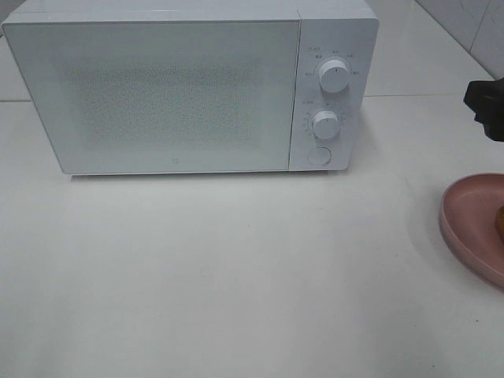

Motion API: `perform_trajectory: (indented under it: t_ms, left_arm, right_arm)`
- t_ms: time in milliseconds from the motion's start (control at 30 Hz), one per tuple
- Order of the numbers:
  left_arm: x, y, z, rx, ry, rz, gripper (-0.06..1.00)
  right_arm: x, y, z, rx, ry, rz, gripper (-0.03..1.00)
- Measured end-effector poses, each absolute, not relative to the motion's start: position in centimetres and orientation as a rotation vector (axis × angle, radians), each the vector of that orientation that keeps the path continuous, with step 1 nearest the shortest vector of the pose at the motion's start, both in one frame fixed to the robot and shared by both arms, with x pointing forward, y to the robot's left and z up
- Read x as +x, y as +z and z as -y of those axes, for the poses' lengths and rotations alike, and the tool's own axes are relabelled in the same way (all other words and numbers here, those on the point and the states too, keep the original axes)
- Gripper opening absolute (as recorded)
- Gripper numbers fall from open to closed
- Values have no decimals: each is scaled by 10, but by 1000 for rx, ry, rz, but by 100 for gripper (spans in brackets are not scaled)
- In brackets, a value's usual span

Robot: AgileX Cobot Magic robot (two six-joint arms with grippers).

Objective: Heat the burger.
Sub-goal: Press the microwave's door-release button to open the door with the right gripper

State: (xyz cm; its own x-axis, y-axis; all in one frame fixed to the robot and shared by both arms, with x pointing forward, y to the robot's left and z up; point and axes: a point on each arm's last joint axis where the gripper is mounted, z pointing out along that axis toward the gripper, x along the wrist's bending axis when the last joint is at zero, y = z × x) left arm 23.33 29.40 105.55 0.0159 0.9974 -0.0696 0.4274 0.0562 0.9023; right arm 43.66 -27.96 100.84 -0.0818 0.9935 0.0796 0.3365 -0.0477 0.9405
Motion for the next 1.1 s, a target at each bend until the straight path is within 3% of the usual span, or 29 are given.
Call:
perform_trajectory:
  t_ms: [433,1100]
  left_arm:
    - [233,1055,-294,1487,896,-1530,99]
    - [233,1055,-294,1487,896,-1530,99]
  right_arm:
    - [438,970,282,1491,1158,-1419,73]
    - [430,978,233,1297,1250,-1423,73]
